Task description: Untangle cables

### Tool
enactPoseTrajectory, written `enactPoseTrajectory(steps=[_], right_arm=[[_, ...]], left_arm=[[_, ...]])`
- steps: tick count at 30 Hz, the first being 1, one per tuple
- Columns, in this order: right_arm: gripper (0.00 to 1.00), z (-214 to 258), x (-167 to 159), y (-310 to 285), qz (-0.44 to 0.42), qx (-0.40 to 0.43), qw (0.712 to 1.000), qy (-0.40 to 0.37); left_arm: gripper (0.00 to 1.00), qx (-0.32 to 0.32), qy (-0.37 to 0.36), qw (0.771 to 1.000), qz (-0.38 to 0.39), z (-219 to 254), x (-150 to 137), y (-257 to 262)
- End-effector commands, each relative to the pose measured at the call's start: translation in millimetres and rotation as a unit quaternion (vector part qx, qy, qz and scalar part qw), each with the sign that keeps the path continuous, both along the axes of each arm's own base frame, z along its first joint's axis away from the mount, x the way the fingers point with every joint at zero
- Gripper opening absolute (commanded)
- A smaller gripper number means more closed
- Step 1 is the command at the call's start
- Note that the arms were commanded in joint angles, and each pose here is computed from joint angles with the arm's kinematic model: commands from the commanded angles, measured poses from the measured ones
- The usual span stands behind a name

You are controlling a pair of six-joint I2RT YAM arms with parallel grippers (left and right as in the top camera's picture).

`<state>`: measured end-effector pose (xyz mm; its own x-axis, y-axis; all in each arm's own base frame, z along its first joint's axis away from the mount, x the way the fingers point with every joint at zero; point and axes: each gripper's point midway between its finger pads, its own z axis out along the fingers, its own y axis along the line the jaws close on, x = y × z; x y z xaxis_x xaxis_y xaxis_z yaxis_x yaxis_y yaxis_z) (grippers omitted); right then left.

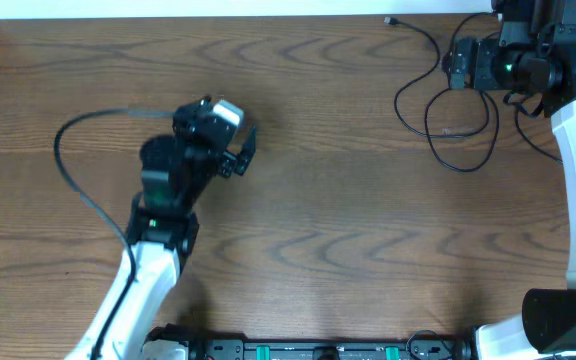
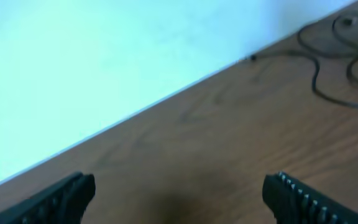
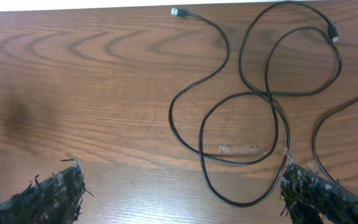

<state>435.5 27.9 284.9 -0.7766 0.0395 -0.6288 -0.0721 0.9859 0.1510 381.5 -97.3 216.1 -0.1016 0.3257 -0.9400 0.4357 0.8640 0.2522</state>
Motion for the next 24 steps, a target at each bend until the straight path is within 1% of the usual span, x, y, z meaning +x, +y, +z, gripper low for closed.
enactPoseTrajectory(steps=[1, 2, 6, 14, 17, 22, 24], right_arm=[[0.99, 5, -2, 3, 0.008, -0.004, 1.0, -0.006], [0.99, 5, -2, 3, 0.008, -0.004, 1.0, -0.006], [0.99, 5, -2, 3, 0.008, -0.004, 1.0, -0.006], [0.99, 5, -2, 3, 0.008, -0.004, 1.0, -0.006], [0.99, 5, -2, 3, 0.008, -0.004, 1.0, -0.006], [0.99, 5, -2, 3, 0.008, -0.004, 1.0, -0.006], [0.99, 5, -2, 3, 0.008, -0.004, 1.0, -0.006]], left_arm=[[0.91, -0.003, -0.033, 0.999, -0.006, 3, -17, 1], [0.91, 0.0, -0.052, 0.999, -0.007, 4, -26, 2], [0.91, -0.002, -0.089, 0.996, -0.007, 3, -45, 4], [0.91, 0.041, -0.158, 0.986, -0.011, -14, -81, 10], [0.91, 0.053, -0.172, 0.984, -0.012, -19, -91, 12], [0.91, 0.051, -0.191, 0.98, -0.003, -21, -107, 17], [0.91, 0.053, -0.182, 0.982, 0.002, -25, -109, 19]])
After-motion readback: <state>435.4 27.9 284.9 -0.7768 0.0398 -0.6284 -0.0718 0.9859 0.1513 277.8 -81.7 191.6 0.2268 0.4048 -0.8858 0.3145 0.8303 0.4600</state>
